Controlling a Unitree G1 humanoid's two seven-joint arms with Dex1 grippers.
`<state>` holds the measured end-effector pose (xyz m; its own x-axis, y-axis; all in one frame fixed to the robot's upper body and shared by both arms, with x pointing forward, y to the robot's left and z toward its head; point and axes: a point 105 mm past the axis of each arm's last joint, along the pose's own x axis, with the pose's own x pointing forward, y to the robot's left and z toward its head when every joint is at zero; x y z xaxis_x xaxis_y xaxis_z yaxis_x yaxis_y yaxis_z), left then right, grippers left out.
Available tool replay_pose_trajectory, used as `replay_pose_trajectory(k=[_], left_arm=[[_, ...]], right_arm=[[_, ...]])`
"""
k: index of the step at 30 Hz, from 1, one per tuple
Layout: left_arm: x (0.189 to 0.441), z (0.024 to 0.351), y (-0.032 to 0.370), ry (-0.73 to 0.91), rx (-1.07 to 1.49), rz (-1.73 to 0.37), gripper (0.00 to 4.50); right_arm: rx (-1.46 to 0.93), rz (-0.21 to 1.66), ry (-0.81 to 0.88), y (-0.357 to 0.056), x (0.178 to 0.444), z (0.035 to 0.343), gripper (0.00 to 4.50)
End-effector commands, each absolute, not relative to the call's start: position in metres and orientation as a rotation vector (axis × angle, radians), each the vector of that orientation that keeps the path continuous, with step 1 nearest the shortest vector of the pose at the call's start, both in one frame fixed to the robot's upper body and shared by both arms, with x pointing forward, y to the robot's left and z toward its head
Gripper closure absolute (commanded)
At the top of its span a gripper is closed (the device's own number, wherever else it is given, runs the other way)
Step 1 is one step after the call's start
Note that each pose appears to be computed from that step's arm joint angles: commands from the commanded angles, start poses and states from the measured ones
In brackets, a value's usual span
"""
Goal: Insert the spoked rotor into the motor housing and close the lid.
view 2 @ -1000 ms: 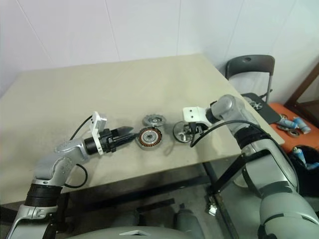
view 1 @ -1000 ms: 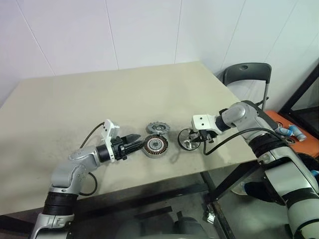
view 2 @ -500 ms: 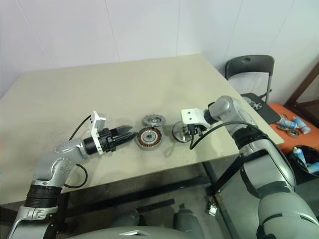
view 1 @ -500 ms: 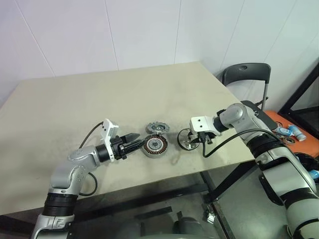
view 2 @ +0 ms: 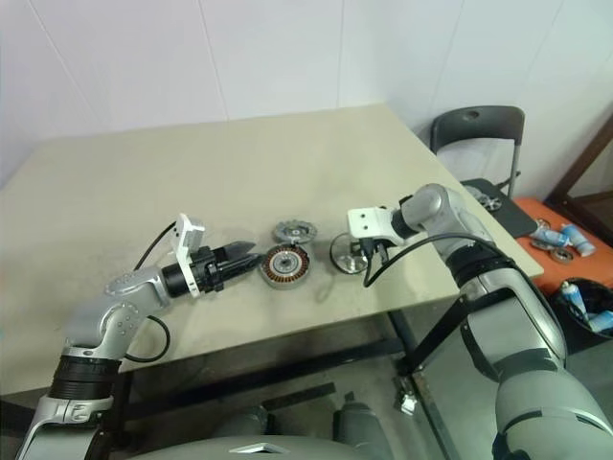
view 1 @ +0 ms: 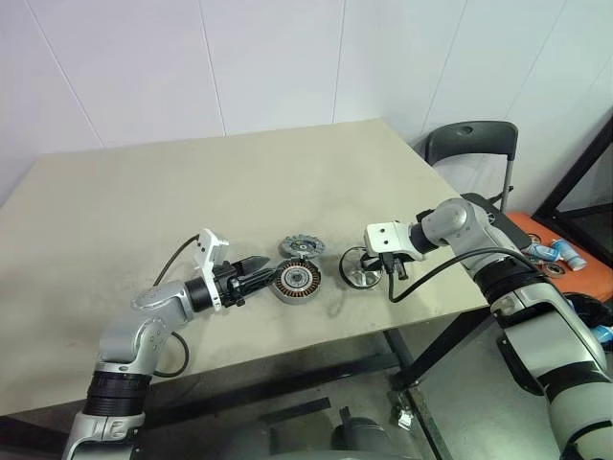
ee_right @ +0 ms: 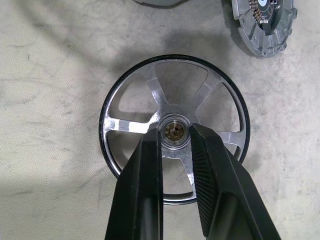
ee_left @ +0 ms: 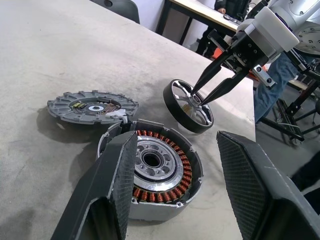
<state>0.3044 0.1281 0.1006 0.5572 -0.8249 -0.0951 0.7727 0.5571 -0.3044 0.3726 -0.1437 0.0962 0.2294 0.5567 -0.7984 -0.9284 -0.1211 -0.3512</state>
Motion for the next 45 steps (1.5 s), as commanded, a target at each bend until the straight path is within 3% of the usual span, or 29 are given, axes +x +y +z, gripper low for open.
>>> replay_pose_trajectory(k=[1, 9, 16, 29, 45], left_arm=[[0.306, 0.117, 0.128, 0.175, -0.226, -0.971, 1.8], [0.308, 0.119, 0.127, 0.169, -0.218, -0.975, 1.8], [0.309, 0.12, 0.128, 0.166, -0.212, -0.977, 1.8], [0.305, 0.122, 0.138, 0.149, -0.194, -0.945, 1.8], [0.276, 0.11, 0.149, 0.212, -0.121, -0.974, 1.8]], right_arm=[[-1.065, 1.325, 0.406, -0.138, 0.378, 0.108, 4.06], [-1.041, 1.355, 0.361, -0.124, 0.379, 0.128, 4.06], [-1.039, 1.394, 0.371, -0.121, 0.373, 0.127, 4.06], [-0.848, 1.537, 0.317, -0.07, 0.367, 0.181, 4.06], [-0.889, 1.664, 0.311, -0.031, 0.357, 0.156, 4.06]])
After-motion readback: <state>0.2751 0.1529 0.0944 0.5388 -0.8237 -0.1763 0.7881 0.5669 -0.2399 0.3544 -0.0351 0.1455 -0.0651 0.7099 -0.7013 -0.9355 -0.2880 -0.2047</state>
